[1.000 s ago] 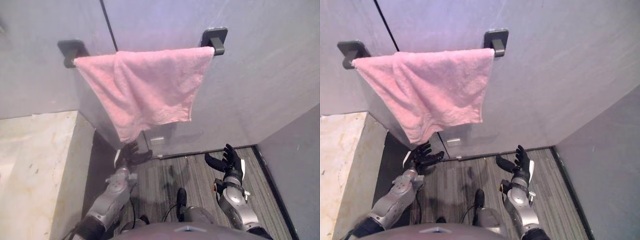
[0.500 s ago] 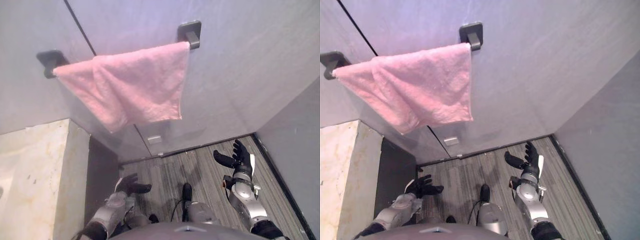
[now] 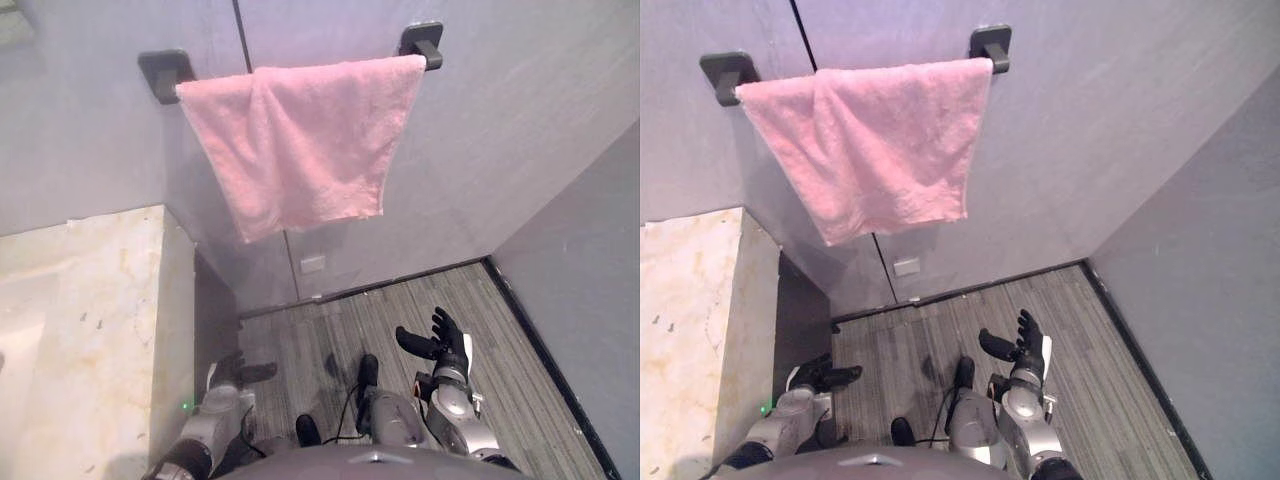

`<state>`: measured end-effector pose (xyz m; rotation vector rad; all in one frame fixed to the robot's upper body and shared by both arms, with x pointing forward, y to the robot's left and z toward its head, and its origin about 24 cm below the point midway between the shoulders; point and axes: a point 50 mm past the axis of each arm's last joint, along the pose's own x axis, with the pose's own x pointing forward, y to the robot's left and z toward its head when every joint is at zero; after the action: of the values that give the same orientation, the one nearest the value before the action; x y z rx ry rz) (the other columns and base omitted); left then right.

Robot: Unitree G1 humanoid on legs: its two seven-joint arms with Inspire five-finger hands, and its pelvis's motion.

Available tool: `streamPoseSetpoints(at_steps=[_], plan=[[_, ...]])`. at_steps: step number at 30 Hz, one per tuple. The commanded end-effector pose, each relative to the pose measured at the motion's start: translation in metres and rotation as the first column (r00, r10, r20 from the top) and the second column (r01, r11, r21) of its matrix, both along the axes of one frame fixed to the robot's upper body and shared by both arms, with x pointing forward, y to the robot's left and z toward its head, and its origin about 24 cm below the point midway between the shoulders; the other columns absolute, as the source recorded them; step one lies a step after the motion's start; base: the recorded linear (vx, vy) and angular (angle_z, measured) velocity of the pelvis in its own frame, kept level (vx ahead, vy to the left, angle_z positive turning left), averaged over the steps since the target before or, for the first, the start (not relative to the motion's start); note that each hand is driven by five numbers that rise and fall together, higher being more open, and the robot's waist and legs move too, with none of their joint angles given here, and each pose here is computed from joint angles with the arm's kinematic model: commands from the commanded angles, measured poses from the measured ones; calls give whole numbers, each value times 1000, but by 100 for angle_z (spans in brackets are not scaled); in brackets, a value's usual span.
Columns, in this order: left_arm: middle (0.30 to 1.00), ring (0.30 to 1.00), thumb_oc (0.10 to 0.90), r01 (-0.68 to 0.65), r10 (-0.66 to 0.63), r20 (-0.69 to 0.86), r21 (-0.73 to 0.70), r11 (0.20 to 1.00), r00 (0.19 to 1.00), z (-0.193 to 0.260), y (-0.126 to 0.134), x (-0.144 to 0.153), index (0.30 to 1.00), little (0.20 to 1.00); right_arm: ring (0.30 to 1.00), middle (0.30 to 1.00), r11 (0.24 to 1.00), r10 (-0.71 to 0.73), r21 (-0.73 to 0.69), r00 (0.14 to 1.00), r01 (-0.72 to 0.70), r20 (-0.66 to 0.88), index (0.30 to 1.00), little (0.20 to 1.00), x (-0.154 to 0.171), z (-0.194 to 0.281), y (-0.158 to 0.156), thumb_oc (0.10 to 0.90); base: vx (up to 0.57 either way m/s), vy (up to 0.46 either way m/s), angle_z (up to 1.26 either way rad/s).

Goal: Organize the bathroom.

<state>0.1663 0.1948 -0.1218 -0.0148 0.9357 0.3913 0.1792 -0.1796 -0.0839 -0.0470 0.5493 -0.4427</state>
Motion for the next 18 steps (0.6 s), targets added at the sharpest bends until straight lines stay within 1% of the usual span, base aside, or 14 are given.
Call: streamPoseSetpoints(at_steps=[1,3,4,6,8,12,13,15,17,18], plan=[[900,900,800,-150,151,148,-17,989,977,16,13,23,900,900,900,900,998,25,-69,984,-13,178,900,900,32,29,-2,800,-289,-10,-6],[900,900,800,-143,145,130,-30,989,981,13,10,23,900,900,900,900,997,26,-70,987,-15,157,900,900,29,23,-6,800,-282,-37,3],[900,900,800,-144,153,99,-89,986,983,7,5,20,900,900,900,900,997,36,-76,989,-26,143,900,900,29,20,-6,800,-241,-83,6],[900,900,800,-107,113,61,-96,990,992,3,3,17,900,900,900,900,997,41,-77,991,-31,128,900,900,28,18,-6,800,-172,-97,8],[900,900,800,-46,45,-11,-125,991,999,-5,1,11,900,900,900,900,997,43,-73,994,-36,103,900,900,29,14,-4,800,-150,-123,20],[900,900,800,-57,50,-70,-108,992,996,-11,7,1,900,900,900,900,995,76,-76,995,-70,70,900,900,31,11,-4,800,-147,-148,4],[900,900,800,-48,30,-138,-127,991,990,-18,6,-9,900,900,900,900,992,107,-78,993,-103,47,900,900,32,9,-6,800,-176,-152,2],[900,900,800,-44,20,-179,-130,990,984,-23,8,-18,900,900,900,900,987,137,-85,990,-134,31,900,900,32,9,-7,800,-172,-148,-11],[900,900,800,-37,-6,-257,-161,986,966,-30,5,-34,900,900,900,900,984,160,-84,987,-160,-7,900,900,32,7,-10,800,-159,-139,-7],[900,900,800,-33,-10,-261,-160,987,965,-31,5,-35,900,900,900,900,984,160,-83,987,-160,-10,900,900,32,6,-11,800,-120,-102,-1]])
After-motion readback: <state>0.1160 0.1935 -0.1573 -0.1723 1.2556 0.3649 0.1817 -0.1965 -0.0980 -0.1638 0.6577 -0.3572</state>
